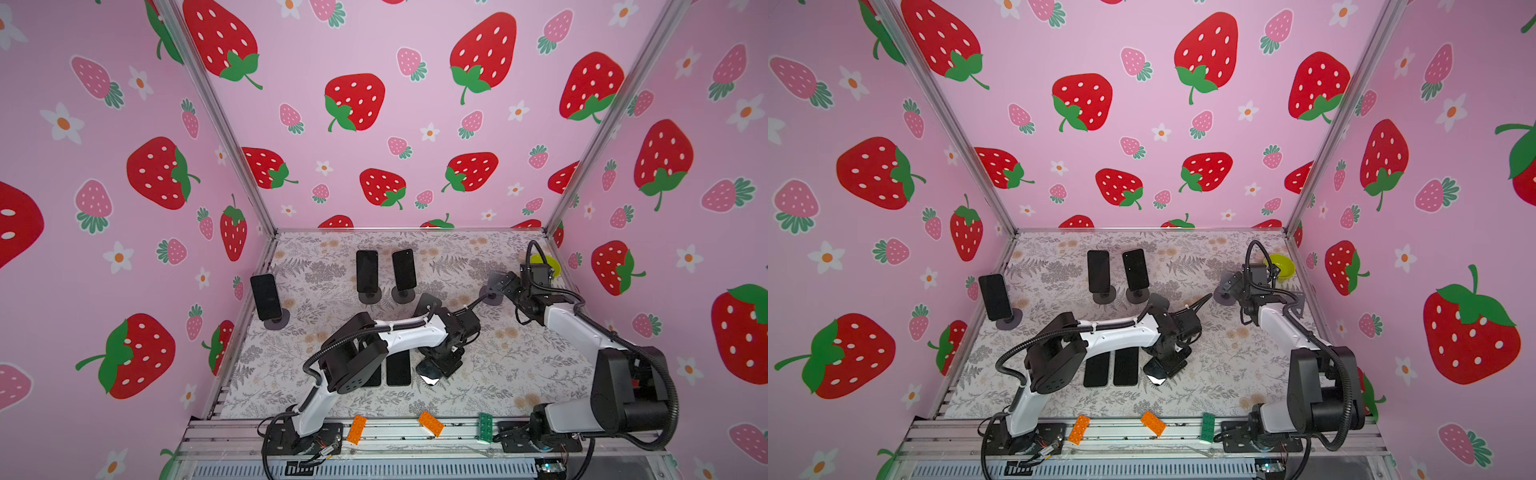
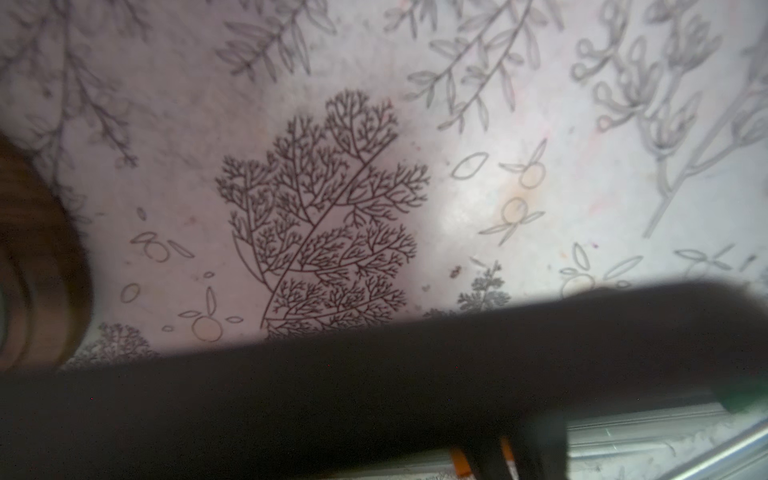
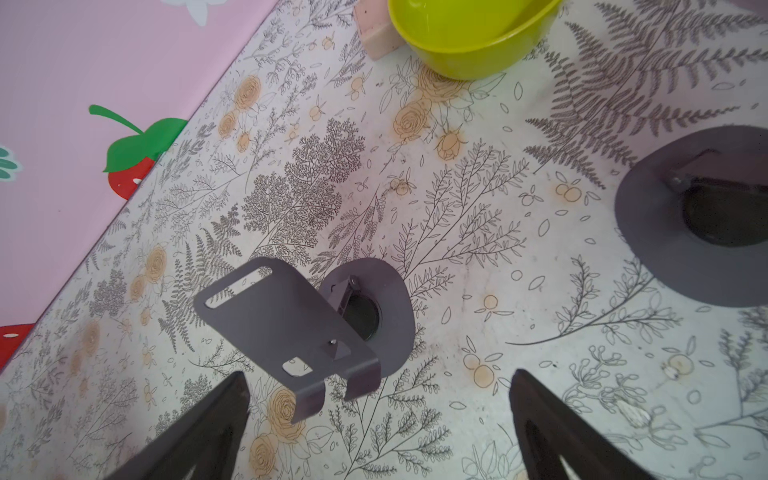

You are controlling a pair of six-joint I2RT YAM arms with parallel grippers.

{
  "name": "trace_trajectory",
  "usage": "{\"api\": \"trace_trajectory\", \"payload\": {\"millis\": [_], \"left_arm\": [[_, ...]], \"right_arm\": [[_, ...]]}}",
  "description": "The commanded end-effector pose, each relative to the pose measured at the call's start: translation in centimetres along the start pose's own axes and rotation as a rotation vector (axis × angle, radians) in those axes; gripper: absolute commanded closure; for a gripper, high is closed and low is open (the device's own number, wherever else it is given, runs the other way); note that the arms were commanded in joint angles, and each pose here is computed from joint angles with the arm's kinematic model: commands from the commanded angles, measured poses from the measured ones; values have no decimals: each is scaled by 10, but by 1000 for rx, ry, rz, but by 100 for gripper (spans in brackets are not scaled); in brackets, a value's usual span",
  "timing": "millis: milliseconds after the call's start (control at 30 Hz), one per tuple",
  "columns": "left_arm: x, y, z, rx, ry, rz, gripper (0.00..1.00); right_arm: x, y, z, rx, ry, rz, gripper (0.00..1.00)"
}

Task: Remove the phone from the phone stand

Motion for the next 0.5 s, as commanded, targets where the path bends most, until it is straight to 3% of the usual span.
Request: {"api": "trace_trajectory", "payload": {"millis": [0, 467], "left_arm": [[-11, 2, -17, -21, 73, -26, 24], [-14, -4, -15, -32, 206, -62, 22]], "right_arm": [[4, -9, 7, -28, -33, -23, 0], [8, -8, 14, -16, -55, -25, 0]]}}
Point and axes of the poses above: each gripper's point midway between its finger pads, its own z axis back along the fingers, its own y axis along the line the jaws close on, x = y × z, the point moved 1 cm from there along z, back along the fingers, and after that the axes turned 5 degrees about z, right-handed, at the moved point
